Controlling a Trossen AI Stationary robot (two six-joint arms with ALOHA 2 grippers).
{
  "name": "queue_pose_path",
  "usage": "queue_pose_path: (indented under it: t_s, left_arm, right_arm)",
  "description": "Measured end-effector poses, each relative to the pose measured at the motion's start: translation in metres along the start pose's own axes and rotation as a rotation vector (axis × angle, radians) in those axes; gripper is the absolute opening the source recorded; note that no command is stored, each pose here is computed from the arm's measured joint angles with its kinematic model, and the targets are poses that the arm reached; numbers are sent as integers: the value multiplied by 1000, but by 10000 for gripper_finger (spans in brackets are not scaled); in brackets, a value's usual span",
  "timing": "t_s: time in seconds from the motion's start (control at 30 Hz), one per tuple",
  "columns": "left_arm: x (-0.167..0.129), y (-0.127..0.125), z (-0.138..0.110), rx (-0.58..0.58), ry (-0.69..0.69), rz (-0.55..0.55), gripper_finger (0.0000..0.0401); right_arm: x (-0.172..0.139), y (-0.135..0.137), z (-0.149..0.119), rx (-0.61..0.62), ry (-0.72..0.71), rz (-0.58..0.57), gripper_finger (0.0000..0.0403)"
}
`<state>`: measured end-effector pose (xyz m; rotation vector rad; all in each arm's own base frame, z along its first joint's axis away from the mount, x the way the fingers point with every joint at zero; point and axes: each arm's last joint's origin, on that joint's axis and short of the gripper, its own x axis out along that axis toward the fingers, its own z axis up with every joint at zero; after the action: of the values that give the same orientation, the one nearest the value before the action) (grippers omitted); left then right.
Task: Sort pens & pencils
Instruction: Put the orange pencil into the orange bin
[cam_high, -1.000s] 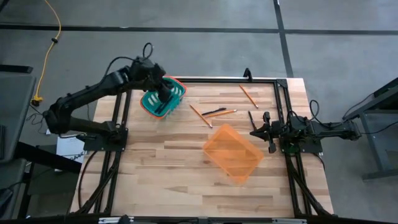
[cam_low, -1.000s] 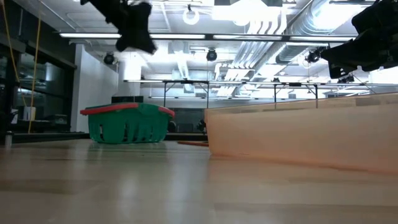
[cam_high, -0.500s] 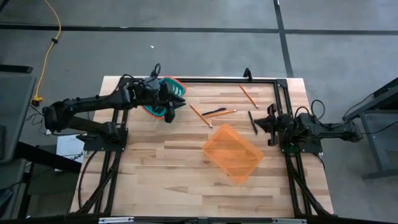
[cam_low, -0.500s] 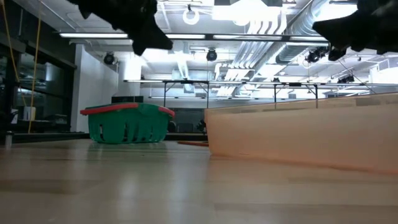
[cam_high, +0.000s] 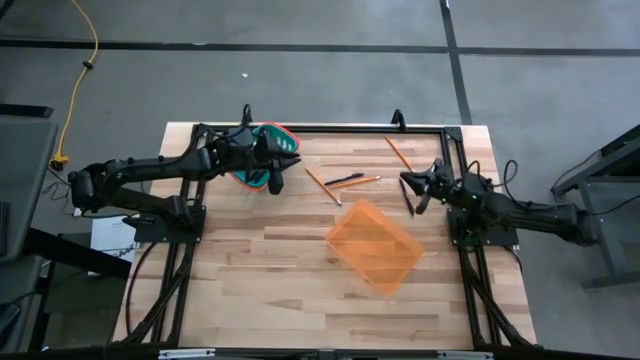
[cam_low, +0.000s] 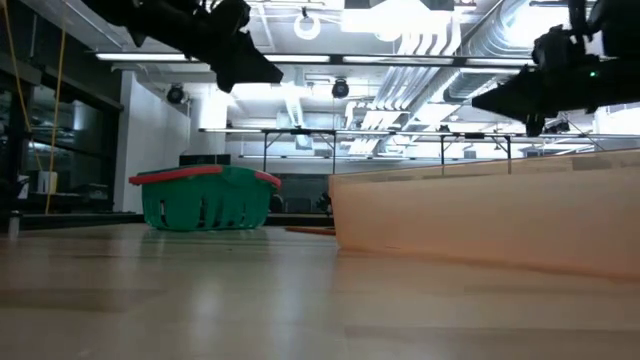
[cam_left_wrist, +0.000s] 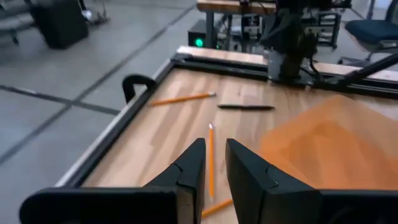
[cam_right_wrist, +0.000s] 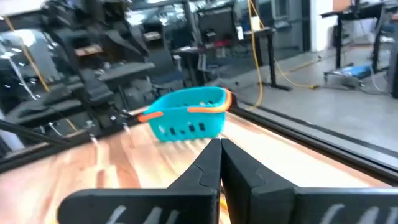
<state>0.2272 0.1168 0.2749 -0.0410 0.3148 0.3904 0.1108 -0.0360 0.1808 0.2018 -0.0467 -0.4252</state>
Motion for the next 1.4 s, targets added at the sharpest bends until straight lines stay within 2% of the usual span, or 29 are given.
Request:
queue_pose_path:
  t_s: [0.23, 0.4, 0.5, 0.63, 0.73, 0.83, 0.97, 1.2, 1.4]
  left_arm:
    - [-1, 2, 10, 113, -102, 60, 51]
    - [-2, 2, 19, 185, -188, 77, 51]
    - [-2, 2, 21, 208, -207, 83, 49]
    - [-2, 4, 20, 218, -196, 134, 49]
    - [0, 5, 18, 213, -172, 150, 48]
    - [6, 4, 13, 208, -147, 136, 49]
    - [16, 4, 6, 190, -114, 116, 46]
    - [21, 3, -1, 172, -72, 55, 37]
    - [22, 2, -3, 158, -57, 15, 30]
  right_arm:
    - [13, -11, 2, -34, 46, -125, 0]
    - [18, -17, 7, -18, -31, -248, 0]
    - [20, -18, 12, 75, -116, -307, 0]
    - [22, -16, 22, 101, -222, -276, 0]
    - [25, -13, 24, 64, -228, -202, 0]
    - [34, -15, 26, 31, -117, -188, 0]
    - [52, -18, 34, 19, 107, -197, 0]
    - [78, -27, 38, -30, 467, -304, 5]
    - [100, -35, 31, -17, 656, -387, 63]
